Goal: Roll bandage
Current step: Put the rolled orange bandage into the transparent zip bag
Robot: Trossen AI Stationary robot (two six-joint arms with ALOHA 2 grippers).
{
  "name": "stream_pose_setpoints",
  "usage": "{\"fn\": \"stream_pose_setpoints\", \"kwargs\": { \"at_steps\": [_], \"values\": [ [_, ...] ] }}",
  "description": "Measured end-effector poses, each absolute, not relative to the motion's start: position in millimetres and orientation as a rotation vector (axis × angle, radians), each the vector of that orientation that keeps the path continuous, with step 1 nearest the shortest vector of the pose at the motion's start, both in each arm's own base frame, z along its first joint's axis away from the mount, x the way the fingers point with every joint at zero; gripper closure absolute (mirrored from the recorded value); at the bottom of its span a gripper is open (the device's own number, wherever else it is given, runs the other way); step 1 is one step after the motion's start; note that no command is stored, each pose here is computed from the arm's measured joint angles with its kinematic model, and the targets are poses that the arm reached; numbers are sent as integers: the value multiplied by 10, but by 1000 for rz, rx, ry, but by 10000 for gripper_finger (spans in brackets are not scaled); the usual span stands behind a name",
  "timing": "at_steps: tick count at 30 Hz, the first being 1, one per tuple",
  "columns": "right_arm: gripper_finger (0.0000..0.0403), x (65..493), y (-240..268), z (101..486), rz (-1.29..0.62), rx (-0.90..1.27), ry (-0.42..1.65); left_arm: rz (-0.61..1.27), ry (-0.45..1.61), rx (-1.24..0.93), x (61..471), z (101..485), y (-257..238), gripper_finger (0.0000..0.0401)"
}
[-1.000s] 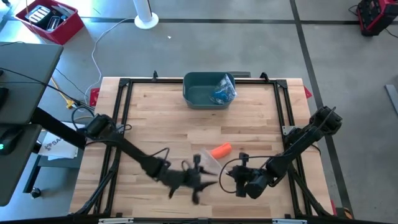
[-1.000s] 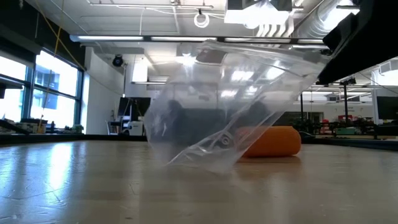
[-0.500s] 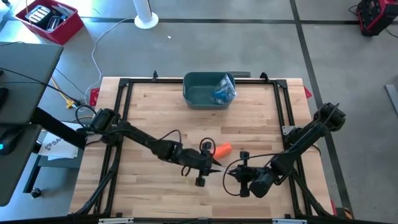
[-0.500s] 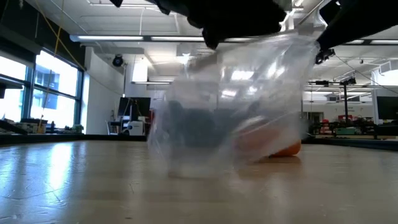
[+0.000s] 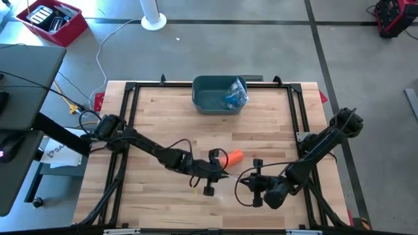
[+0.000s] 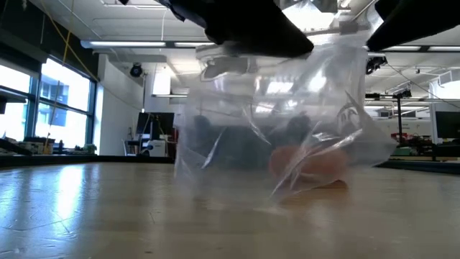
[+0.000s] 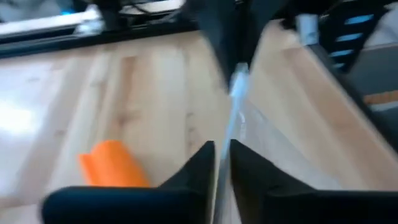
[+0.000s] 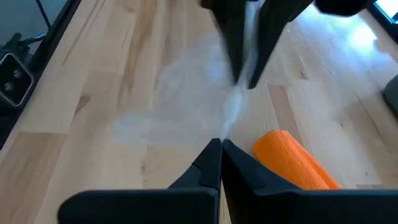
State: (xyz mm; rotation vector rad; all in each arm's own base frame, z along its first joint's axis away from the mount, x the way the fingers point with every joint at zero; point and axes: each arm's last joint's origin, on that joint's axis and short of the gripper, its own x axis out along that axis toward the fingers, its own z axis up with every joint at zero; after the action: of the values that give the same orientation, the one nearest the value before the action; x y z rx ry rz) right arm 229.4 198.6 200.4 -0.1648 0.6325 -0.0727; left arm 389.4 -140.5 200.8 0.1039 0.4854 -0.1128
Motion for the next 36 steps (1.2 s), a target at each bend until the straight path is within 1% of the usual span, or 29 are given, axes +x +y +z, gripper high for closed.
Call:
{"fn": "stream_pose_setpoints", "kwargs": {
  "at_steps": [2,3,6,10,12,15,20,23,25,27,32,34,36],
  "values": [
    [403,2247,2028,2002,-68,-183,627,-54,487,144,3866,2000,-1449,388],
    [403,2209,2056,2000,-72,-197,620,-26,486,158,3849,1999,-1479,394],
    [403,2083,2136,2001,-131,-211,571,18,479,172,3804,1999,-1570,396],
    [402,1993,2187,2026,-236,-178,467,4,448,162,3772,2024,-1674,399],
    [397,1997,2194,2044,-258,-184,433,-2,443,163,3762,2029,-1703,400],
    [368,2069,2186,2084,-260,-204,406,-5,442,165,3753,2028,-1722,400],
    [292,2276,2096,2138,-227,-137,404,-1,442,166,3753,2028,-1719,400],
    [272,2379,2013,2125,-171,-109,457,0,441,165,3754,2029,-1719,400],
    [277,2424,1976,2111,-150,-98,481,0,442,166,3754,2028,-1719,401],
    [294,2447,1953,2106,-144,-99,490,0,441,165,3754,2029,-1719,401],
    [382,2487,1911,2108,-142,-111,495,4,442,156,3754,2028,-1718,401],
    [390,2504,1913,2123,-132,-129,482,4,443,146,3753,2026,-1718,401],
    [379,2538,1911,2157,-126,-123,450,2,442,142,3752,2028,-1723,401]
  ]
}}
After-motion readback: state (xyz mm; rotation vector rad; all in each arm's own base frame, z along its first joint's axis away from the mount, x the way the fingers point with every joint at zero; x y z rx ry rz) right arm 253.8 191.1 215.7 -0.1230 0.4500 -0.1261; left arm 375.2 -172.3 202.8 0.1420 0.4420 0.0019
